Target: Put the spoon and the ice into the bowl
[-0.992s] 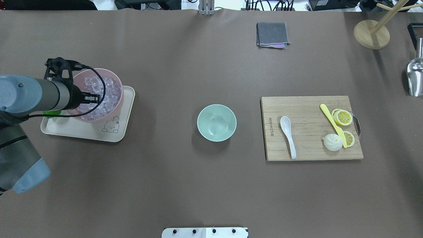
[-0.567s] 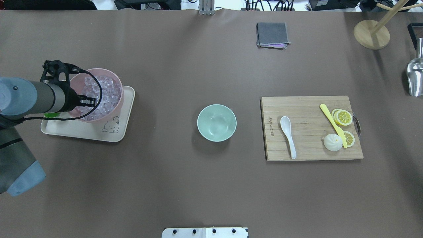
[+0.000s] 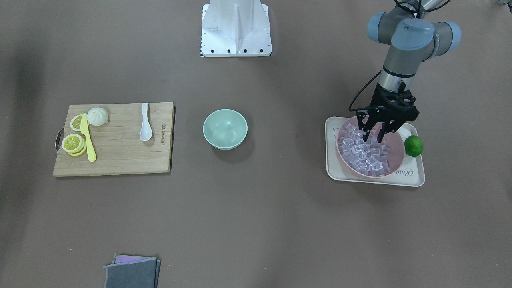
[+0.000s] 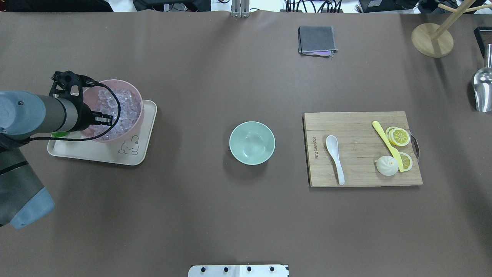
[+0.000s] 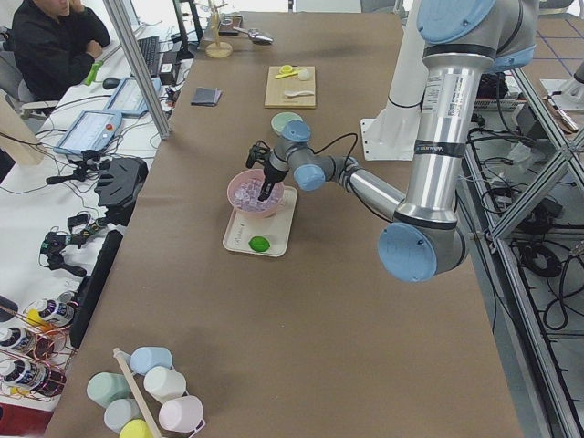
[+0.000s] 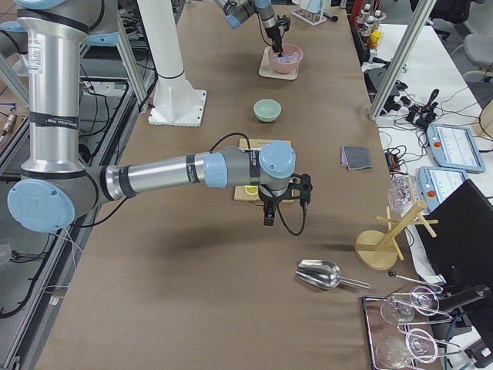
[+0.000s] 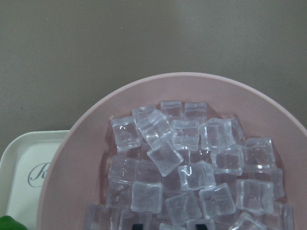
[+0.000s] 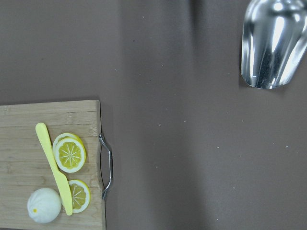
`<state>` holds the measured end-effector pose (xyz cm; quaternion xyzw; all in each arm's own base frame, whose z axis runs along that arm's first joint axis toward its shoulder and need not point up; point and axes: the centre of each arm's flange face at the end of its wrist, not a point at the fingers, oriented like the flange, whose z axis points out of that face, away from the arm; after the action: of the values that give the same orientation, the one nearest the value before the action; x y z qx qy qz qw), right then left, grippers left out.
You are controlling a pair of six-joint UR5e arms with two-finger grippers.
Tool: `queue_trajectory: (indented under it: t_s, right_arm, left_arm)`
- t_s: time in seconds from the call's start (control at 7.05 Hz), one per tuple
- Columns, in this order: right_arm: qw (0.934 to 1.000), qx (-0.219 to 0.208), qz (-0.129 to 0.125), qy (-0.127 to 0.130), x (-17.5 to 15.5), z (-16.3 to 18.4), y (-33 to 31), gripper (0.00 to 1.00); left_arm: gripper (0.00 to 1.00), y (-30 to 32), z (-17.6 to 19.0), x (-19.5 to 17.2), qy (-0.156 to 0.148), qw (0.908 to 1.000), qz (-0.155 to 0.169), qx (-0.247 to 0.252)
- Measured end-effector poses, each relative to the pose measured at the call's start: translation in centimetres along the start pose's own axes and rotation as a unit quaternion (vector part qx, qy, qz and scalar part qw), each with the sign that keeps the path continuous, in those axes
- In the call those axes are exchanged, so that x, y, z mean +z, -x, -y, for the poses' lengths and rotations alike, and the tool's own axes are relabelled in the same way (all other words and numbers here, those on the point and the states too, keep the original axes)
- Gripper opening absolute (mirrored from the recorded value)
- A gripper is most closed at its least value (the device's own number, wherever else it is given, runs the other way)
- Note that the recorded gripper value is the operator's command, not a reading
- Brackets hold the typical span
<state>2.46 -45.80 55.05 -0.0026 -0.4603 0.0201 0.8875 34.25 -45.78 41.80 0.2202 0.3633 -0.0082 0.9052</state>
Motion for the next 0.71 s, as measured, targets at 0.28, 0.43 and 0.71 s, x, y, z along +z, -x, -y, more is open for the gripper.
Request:
queue_trajectory:
  t_s: [0.28,0.43,0.71]
  right_arm:
    - [1.0,0.001,0.0,0.0,0.04,-0.03,-0.07,1.0]
    - [1.0,0.001,0.0,0.001,0.06,-0.05,-0.09,1.0]
    - [1.0,0.002,0.0,0.001,0.08,-0.09,-0.14,1.0]
  left_arm:
    - [0.41,-0.13,-0.04,0.06,0.001,1.0,0.0,0.001]
    - [0.41,-0.11,-0.06,0.07,0.001,1.0,0.0,0.001]
    - [0.41,0.01,-0.15,0.09,0.001,1.0,0.0,0.001]
